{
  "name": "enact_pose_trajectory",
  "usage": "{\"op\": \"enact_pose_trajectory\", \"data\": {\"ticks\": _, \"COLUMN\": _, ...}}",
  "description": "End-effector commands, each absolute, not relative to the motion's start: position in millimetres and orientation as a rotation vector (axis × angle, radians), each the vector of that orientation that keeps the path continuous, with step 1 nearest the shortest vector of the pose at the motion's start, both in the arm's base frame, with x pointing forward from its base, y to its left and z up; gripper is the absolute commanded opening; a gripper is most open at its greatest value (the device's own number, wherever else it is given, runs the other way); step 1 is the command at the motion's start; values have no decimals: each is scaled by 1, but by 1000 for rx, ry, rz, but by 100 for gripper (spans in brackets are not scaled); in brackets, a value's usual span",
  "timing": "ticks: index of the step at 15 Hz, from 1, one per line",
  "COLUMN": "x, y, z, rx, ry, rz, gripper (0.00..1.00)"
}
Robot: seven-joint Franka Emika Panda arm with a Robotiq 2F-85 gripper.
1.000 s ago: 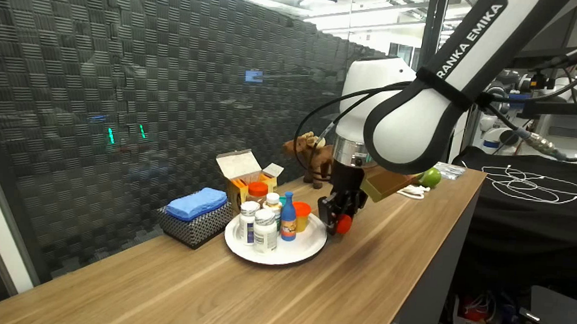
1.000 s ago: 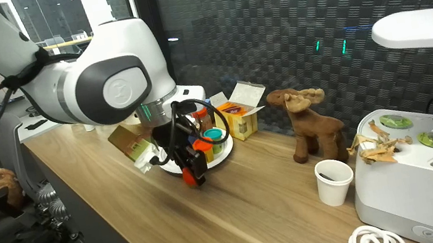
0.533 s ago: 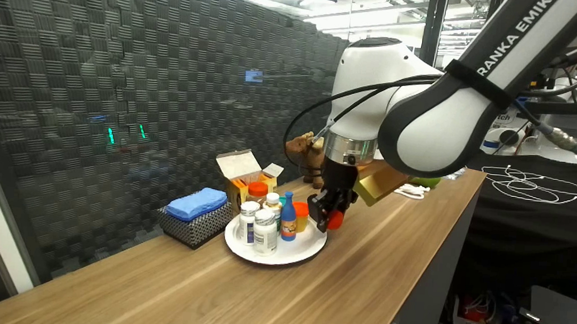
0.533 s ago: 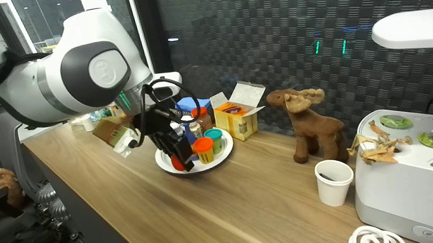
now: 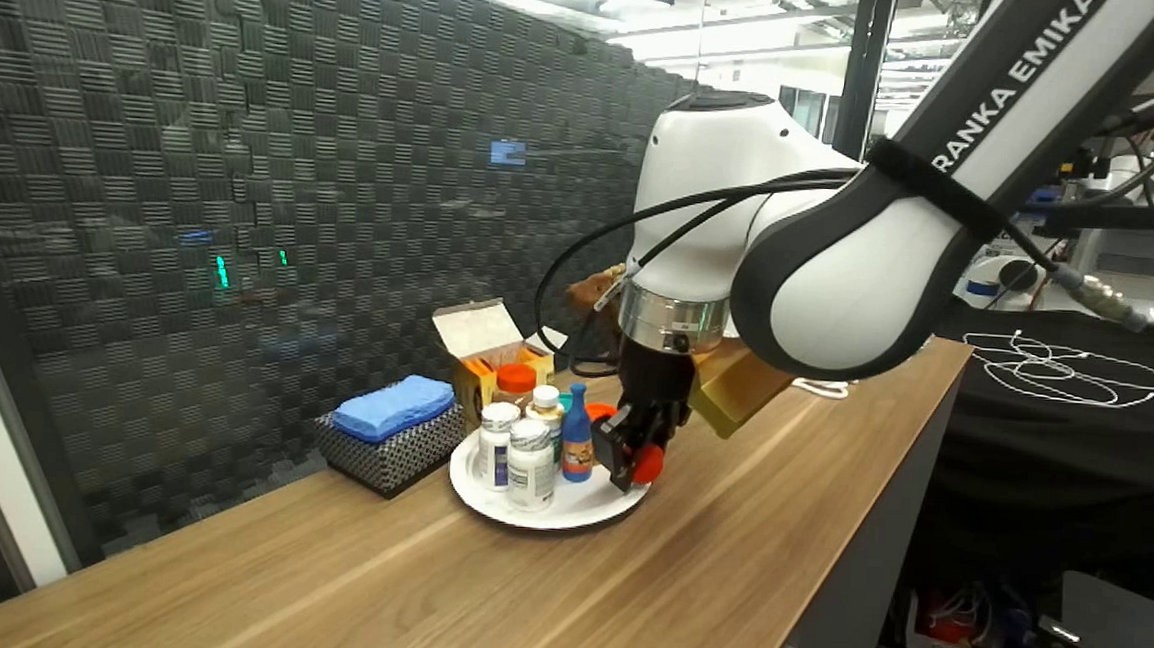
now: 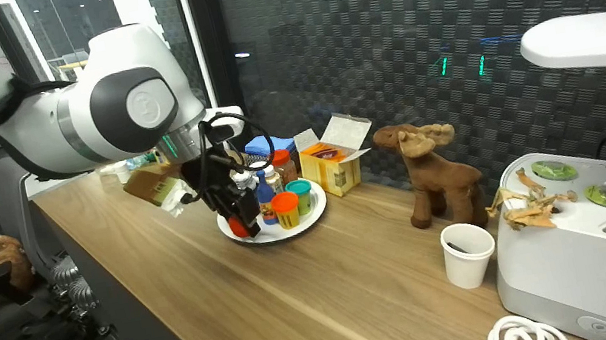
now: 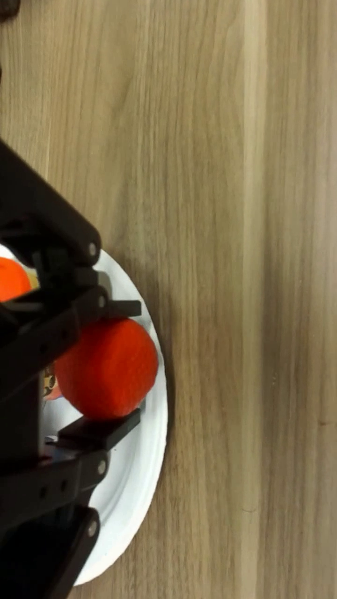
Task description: Put all the bottles and the orange ball in the plate
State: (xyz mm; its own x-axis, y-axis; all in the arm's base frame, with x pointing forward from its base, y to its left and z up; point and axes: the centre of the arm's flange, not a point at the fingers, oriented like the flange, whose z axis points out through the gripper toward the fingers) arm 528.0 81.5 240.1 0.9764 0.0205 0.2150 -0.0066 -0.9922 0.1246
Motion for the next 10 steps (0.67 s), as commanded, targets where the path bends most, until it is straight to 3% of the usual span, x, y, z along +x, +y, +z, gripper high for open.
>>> {"op": "enact_pose_trajectory", "data": {"ticks": 1, "x": 544, "y": 85, "z": 242, "rx": 3012, "ry": 61, "rz": 357, "gripper": 26}}
{"op": "enact_pose_trajectory", "data": {"ticks": 4, "x": 547, "y": 91, "z": 244, "rx": 3016, "ry": 106, "rz": 372, "gripper": 26}}
{"op": "enact_pose_trajectory", "data": {"ticks": 5, "x": 547, "y": 95, "z": 245, "rx": 3023, "ry": 134, "rz": 376, "gripper": 76}}
{"op": "enact_pose_trajectory", "data": {"ticks": 7, "x": 542, "y": 103, "z": 246, "rx": 3021, "ry": 184, "rz": 388, "gripper": 83}}
{"op": "enact_pose_trajectory", "data": {"ticks": 9, "x": 536, "y": 109, "z": 249, "rx": 3000, "ry": 241, "rz": 383, "gripper": 99}}
{"op": "enact_pose_trajectory", "data": {"ticks": 10, "x": 533, "y": 112, "z": 250, "rx": 2990, "ry": 256, "rz": 384, "gripper": 100}}
